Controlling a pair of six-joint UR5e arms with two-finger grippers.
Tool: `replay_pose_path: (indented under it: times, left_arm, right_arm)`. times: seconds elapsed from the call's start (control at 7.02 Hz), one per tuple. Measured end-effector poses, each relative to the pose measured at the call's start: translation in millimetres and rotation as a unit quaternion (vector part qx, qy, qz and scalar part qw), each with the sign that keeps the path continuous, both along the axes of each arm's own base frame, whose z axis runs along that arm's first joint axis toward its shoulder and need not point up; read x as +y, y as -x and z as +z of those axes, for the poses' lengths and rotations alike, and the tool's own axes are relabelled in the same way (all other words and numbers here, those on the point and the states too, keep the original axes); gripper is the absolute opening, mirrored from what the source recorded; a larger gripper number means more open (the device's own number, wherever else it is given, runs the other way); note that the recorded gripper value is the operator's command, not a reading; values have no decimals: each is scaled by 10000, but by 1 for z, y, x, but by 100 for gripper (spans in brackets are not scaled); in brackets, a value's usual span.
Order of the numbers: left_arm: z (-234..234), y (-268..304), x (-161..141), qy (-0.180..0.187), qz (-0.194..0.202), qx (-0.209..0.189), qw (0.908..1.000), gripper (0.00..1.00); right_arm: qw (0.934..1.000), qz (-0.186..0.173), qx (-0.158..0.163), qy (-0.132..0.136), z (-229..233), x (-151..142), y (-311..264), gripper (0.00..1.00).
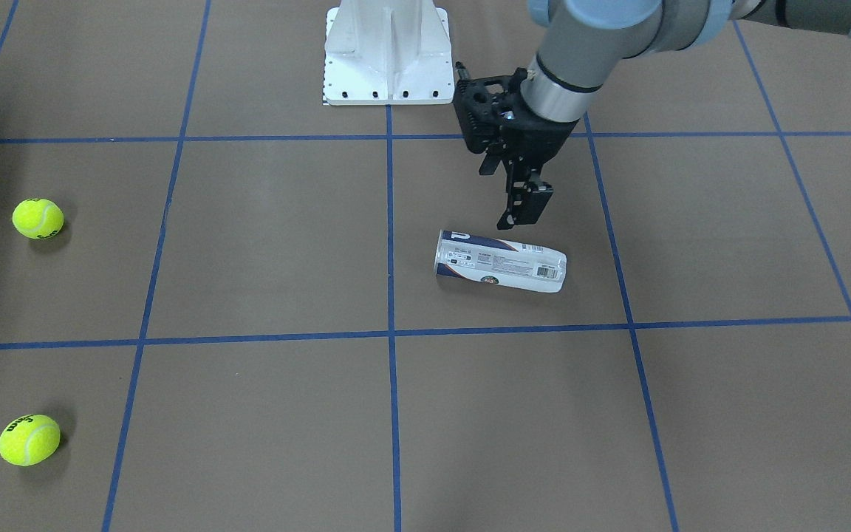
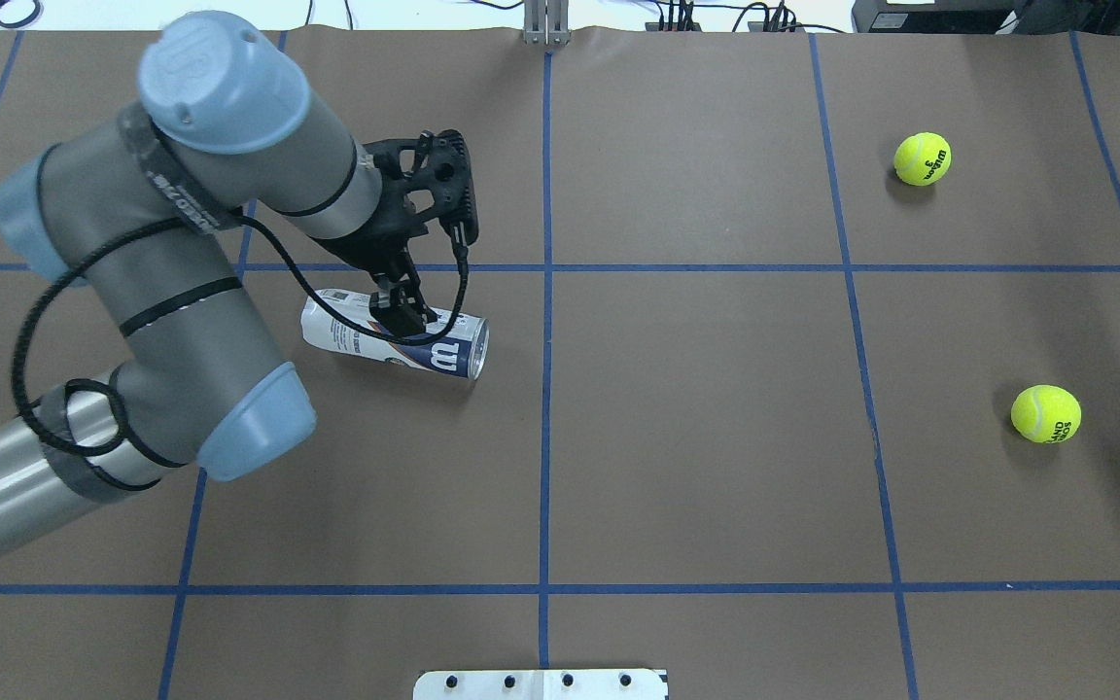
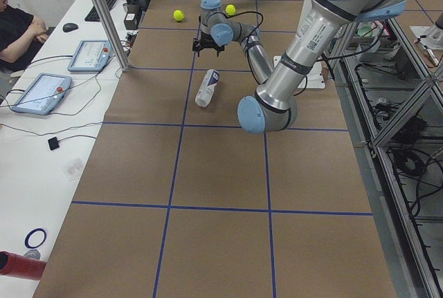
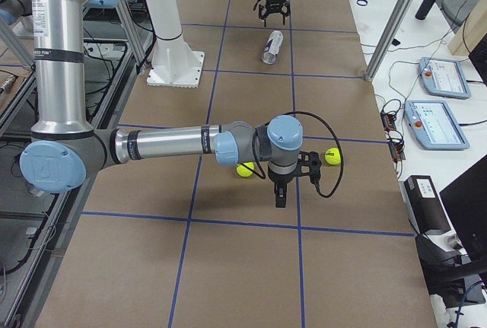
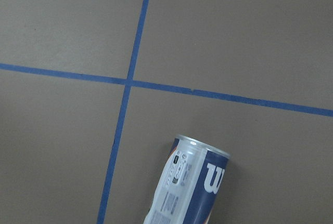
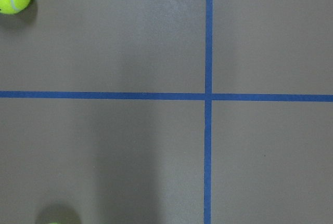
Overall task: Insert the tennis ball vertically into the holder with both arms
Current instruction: 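Reach the left gripper down over the lying Wilson can, then close the left gripper on the can's open end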
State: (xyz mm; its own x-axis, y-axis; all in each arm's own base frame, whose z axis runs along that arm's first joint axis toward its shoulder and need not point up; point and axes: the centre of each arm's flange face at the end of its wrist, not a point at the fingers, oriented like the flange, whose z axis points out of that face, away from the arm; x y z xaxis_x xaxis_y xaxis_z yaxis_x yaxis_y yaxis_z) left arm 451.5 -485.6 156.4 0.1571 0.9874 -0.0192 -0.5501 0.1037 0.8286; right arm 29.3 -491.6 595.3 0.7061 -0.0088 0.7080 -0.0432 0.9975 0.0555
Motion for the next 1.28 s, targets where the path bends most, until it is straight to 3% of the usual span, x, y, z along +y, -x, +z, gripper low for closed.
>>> replay_pose_path:
  times: [0.28, 0.57, 1.28]
  left_arm:
    - [-14, -49, -12, -383, 142, -322, 9986, 99]
    - [-8, -84, -6, -720, 218, -665, 9949, 99]
    - [13, -114, 11, -802, 292, -968, 9916, 99]
  right_arm:
    - [10000, -15, 10, 4, 0, 0, 2, 99]
    - [10000, -19, 13, 23, 2, 0, 2, 99]
    - [10000, -17, -5, 44, 2, 0, 2, 99]
